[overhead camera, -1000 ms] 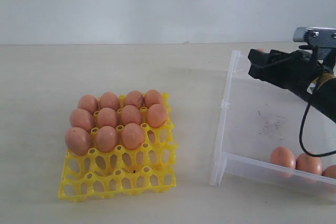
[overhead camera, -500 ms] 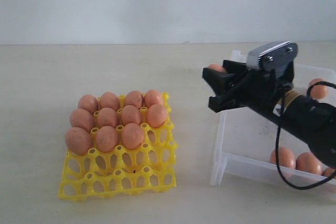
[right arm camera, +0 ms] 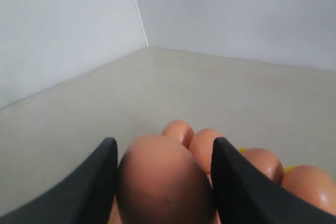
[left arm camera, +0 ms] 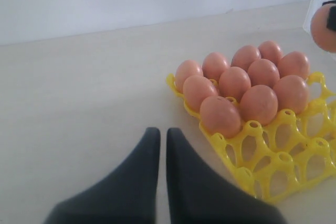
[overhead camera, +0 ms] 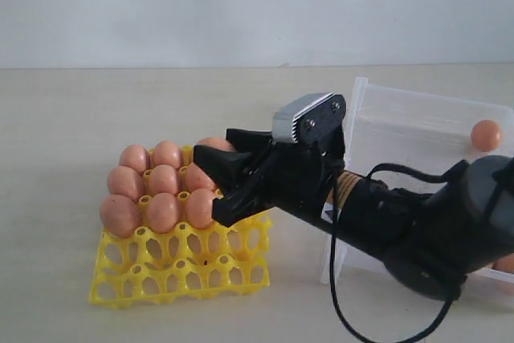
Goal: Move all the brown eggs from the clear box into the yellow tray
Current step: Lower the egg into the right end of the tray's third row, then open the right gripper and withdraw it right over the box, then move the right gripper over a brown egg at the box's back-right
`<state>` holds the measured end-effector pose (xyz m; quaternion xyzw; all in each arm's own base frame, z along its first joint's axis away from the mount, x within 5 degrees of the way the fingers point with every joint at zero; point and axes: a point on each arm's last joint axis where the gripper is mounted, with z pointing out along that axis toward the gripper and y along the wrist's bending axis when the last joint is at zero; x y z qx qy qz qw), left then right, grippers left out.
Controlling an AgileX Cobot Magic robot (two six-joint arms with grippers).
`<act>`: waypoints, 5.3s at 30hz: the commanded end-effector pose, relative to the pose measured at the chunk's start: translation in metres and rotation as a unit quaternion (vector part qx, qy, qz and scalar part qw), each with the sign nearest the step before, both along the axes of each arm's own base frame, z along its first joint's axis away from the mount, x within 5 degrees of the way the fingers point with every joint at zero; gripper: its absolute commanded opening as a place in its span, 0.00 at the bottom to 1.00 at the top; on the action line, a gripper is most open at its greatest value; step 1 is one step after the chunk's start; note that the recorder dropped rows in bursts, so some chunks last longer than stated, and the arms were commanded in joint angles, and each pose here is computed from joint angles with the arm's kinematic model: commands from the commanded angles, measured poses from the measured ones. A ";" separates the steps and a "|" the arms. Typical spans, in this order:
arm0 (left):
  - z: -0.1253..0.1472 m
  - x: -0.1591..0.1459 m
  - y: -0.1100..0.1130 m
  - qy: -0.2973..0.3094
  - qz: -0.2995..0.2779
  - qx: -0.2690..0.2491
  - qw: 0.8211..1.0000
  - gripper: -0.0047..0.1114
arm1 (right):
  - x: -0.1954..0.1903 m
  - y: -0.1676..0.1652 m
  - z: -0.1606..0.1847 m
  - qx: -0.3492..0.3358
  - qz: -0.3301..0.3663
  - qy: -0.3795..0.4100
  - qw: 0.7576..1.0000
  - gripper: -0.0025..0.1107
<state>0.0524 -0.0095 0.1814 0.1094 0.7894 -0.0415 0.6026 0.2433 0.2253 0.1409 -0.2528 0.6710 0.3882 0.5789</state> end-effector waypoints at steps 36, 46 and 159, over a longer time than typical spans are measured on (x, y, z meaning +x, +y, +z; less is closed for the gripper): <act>0.000 0.000 0.000 -0.001 -0.001 -0.003 1.000 0.08 | -0.022 0.003 -0.028 0.033 -0.143 0.109 0.983 0.02; 0.000 0.000 0.000 -0.001 -0.001 -0.003 1.000 0.08 | -0.015 0.010 -0.028 0.021 -0.150 0.125 0.981 0.02; 0.000 0.000 0.000 -0.001 -0.001 -0.003 1.000 0.08 | 0.045 -0.150 0.131 -0.205 -0.407 -0.172 0.873 0.02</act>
